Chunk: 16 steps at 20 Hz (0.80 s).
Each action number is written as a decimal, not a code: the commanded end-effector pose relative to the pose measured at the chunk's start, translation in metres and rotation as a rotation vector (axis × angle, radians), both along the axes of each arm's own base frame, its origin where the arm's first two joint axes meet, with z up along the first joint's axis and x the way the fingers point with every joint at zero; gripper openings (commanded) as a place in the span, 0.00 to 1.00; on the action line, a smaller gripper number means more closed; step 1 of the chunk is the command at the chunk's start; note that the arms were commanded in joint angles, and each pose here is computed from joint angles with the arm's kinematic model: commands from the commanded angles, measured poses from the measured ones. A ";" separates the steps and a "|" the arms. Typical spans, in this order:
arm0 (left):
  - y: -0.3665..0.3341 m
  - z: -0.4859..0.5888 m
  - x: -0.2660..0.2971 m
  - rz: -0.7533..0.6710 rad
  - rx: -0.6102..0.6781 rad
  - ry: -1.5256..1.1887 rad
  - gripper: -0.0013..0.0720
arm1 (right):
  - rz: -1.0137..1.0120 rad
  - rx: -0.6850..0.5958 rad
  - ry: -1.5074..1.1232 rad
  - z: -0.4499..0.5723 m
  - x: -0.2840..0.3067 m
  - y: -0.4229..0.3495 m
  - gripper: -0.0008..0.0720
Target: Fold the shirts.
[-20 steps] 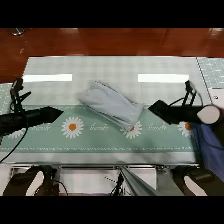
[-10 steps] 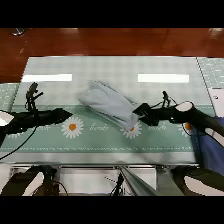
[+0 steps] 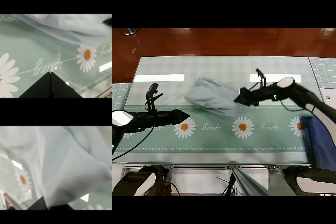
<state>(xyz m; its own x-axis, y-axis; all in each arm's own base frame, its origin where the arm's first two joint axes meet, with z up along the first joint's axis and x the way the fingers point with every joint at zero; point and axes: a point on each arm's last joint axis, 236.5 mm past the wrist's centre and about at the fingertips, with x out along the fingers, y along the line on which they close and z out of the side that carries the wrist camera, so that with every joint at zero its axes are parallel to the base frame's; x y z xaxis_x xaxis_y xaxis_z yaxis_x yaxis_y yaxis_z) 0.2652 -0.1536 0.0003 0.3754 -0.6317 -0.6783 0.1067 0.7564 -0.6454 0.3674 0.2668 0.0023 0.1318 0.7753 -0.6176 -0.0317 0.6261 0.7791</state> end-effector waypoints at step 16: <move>-0.008 0.007 0.001 0.007 -0.046 0.003 0.06 | -0.640 -0.525 0.001 0.224 -0.081 -0.363 0.04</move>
<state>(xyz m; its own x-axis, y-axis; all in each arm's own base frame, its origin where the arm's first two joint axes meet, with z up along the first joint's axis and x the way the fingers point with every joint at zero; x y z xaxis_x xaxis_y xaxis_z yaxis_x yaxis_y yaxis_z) 0.2621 -0.1612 0.0045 0.3616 -0.6585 -0.6600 0.1043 0.7320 -0.6732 0.3451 -0.0322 0.2309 0.4998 0.3323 -0.7998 0.2208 0.8441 0.4887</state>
